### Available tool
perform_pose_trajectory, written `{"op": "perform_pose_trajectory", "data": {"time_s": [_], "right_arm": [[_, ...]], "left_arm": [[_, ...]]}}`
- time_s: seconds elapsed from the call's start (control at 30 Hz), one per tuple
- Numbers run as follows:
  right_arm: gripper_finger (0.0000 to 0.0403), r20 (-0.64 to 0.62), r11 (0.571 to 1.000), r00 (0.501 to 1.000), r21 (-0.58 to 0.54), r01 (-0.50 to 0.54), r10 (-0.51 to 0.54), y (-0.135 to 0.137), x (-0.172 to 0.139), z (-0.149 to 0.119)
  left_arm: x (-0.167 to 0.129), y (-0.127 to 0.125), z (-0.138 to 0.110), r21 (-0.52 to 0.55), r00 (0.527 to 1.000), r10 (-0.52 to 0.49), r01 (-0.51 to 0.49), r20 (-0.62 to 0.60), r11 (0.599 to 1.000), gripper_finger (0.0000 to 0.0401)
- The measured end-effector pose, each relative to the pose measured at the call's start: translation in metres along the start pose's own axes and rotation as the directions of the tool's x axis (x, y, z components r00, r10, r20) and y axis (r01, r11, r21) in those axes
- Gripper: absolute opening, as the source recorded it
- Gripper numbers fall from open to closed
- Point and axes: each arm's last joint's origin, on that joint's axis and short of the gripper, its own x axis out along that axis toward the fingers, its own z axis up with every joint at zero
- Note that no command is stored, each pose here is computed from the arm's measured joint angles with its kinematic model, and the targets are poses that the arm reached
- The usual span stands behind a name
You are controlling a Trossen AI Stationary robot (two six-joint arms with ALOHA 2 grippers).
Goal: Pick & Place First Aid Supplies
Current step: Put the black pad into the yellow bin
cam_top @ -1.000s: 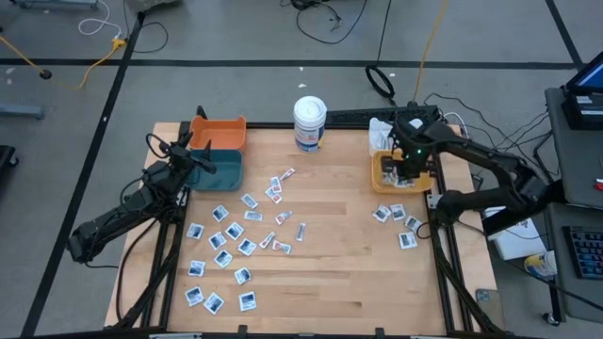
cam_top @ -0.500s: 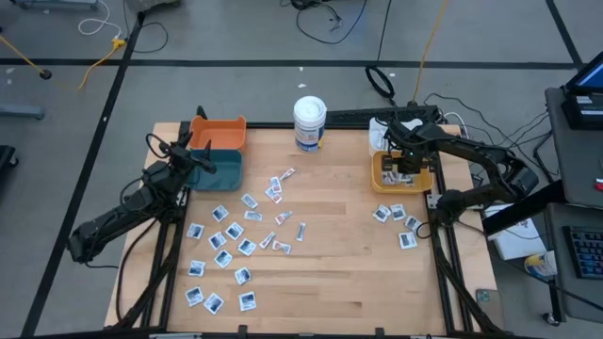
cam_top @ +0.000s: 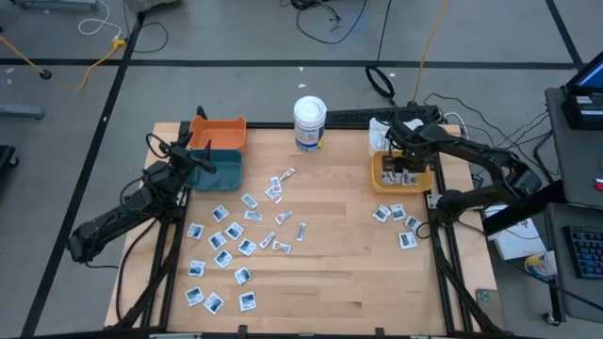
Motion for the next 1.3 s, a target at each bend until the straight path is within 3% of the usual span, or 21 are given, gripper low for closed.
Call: {"op": "perform_pose_trajectory", "data": {"time_s": [0.2, 0.33, 0.47, 0.63, 0.87, 0.97, 1.17, 1.3], "right_arm": [[0.0210, -0.031, 0.983, 0.999, -0.179, -0.039, 0.034, -0.003, -0.011, -0.014], [0.0216, -0.030, 0.937, 0.997, -0.341, -0.072, 0.066, -0.005, -0.020, -0.024], [0.0215, -0.073, 0.887, 0.987, -0.433, -0.160, 0.142, -0.004, -0.028, -0.037], [0.0210, -0.140, 0.808, 0.972, -0.541, -0.236, 0.190, 0.001, -0.037, -0.062], [0.0210, -0.191, 0.709, 0.975, -0.672, -0.216, 0.116, 0.007, -0.042, -0.097], [0.0210, -0.201, 0.650, 0.977, -0.732, -0.203, 0.079, 0.011, -0.041, -0.113], [0.0210, -0.225, 0.491, 0.974, -0.845, -0.210, 0.030, 0.014, -0.043, -0.147], [0.0210, -0.215, 0.445, 0.976, -0.877, -0.183, -0.022, 0.016, -0.035, -0.166]], "left_arm": [[0.000, 0.000, 0.000, 0.000, 1.000, 0.000, 0.000, 0.000, 1.000, 0.0308], [0.000, 0.000, 0.000, 0.000, 1.000, 0.000, 0.000, 0.000, 1.000, 0.0308], [0.000, 0.000, 0.000, 0.000, 1.000, 0.000, 0.000, 0.000, 1.000, 0.0308], [0.000, 0.000, 0.000, 0.000, 1.000, 0.000, 0.000, 0.000, 1.000, 0.0308], [0.000, 0.000, 0.000, 0.000, 1.000, 0.000, 0.000, 0.000, 1.000, 0.0308], [0.000, 0.000, 0.000, 0.000, 1.000, 0.000, 0.000, 0.000, 1.000, 0.0308], [0.000, 0.000, 0.000, 0.000, 1.000, 0.000, 0.000, 0.000, 1.000, 0.0308], [0.000, 0.000, 0.000, 0.000, 1.000, 0.000, 0.000, 0.000, 1.000, 0.0308]]}}
